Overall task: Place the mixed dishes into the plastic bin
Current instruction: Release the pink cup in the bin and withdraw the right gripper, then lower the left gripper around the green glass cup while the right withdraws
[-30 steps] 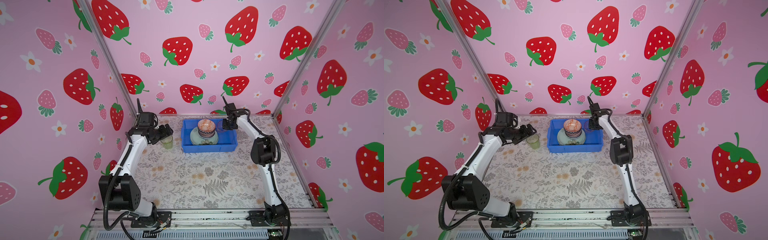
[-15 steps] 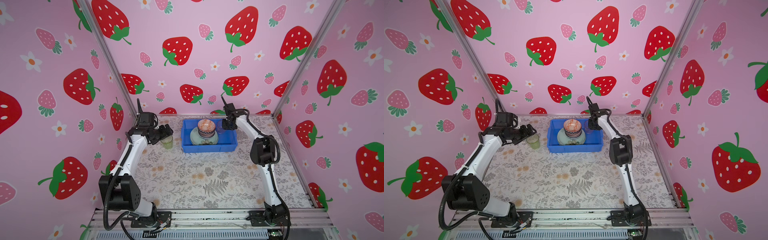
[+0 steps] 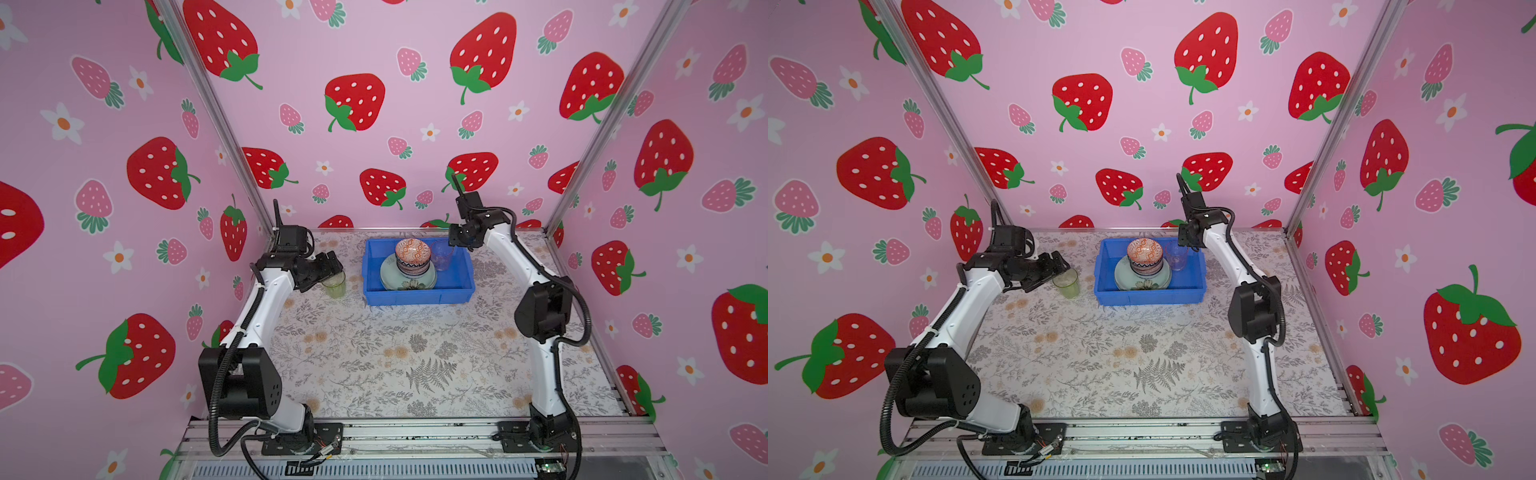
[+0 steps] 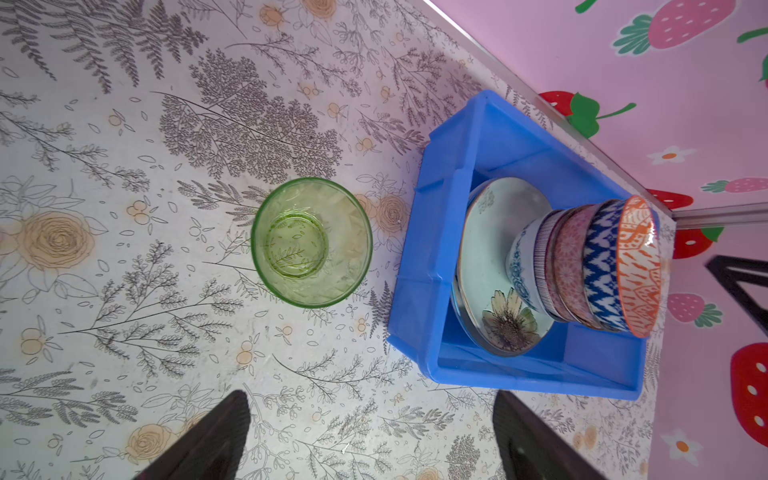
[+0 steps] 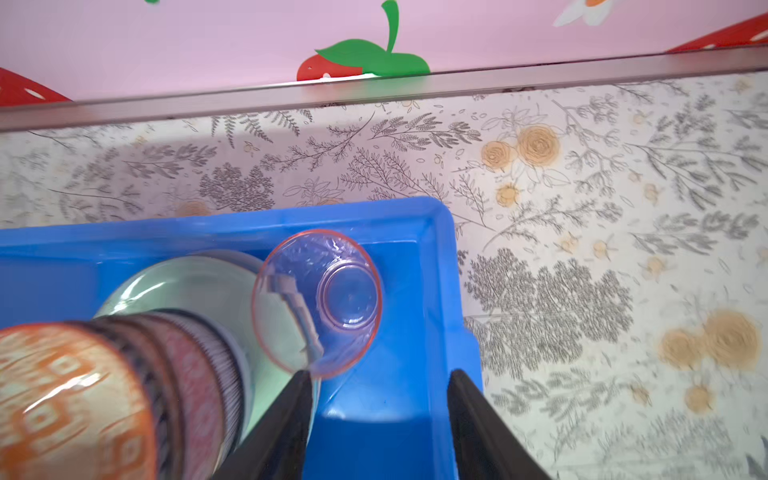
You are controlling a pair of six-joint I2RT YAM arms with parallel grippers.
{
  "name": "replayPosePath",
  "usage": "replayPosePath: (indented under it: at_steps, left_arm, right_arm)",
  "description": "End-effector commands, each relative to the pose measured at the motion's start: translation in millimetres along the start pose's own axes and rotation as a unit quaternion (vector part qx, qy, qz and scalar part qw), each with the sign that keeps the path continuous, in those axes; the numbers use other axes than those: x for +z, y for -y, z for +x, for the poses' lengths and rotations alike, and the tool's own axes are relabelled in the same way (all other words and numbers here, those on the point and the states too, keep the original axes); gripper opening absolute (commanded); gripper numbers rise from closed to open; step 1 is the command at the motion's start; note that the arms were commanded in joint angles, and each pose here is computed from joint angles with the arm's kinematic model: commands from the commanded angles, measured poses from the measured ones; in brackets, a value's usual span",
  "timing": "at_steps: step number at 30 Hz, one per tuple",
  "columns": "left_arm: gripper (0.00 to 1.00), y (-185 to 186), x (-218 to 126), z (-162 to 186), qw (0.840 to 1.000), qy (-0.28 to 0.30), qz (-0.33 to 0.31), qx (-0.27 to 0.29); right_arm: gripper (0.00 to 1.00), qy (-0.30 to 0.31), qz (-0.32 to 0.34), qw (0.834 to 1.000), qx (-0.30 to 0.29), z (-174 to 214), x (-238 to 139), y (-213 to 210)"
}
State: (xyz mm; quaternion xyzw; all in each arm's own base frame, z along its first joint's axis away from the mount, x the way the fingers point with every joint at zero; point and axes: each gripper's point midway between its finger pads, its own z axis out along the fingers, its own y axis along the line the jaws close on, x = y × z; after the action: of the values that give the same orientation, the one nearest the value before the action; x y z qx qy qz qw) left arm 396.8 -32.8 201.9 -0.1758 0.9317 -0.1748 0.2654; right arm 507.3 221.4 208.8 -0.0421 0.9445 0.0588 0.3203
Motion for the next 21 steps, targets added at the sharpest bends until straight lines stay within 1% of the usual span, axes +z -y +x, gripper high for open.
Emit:
replayPosePath:
  at_steps: [1,5,7,8,9,10,14,15,16,21]
  left_arm:
    - [0.94,-10.3,-7.1,-13.1,1.000,0.013,-0.019,-0.006]
    - [0.95,-19.7,-3.3,-13.5,0.999,0.009,-0.038,-0.009]
    - [0.95,-24.4,-0.8,-12.6,0.999,0.006,-0.049,-0.010]
    - [0.95,-27.1,1.2,-12.0,0.998,0.004,-0.055,-0.011]
    - [0.95,-28.7,2.3,-11.4,0.998,0.002,-0.059,-0.013]
    - [0.95,-30.0,4.0,-10.8,0.998,0.000,-0.061,-0.014]
    - [0.94,-34.5,9.7,-8.6,0.997,-0.008,-0.071,-0.016]
    - [0.93,-41.0,10.7,-9.7,0.996,-0.005,-0.088,-0.017]
    - [0.93,-42.8,12.1,-9.5,0.996,-0.007,-0.092,-0.017]
    - [0.87,-47.1,21.4,-9.1,0.995,-0.014,-0.100,-0.023]
  right_arm:
    - [0.60,0.030,-0.007,0.999,-0.017,-1.4,-45.0,0.2]
    - [0.66,0.040,-0.029,0.999,-0.022,23.9,-74.1,4.8]
    - [0.71,0.043,-0.041,0.998,-0.024,39.0,-85.2,7.9]
    - [0.75,0.045,-0.046,0.998,-0.027,47.2,-90.4,10.1]
    - [0.91,0.045,-0.049,0.997,-0.030,56.5,-94.1,12.8]
    - [0.99,0.047,-0.052,0.997,-0.032,62.9,-99.4,14.9]
    - [0.99,0.039,-0.050,0.997,-0.040,90.9,-112.0,26.4]
    - [0.99,0.036,-0.052,0.997,-0.040,98.1,-114.1,28.3]
    - [0.99,0.035,-0.055,0.997,-0.039,103.1,-116.1,29.4]
    - [0.99,0.034,-0.071,0.996,-0.037,130.4,-126.2,34.6]
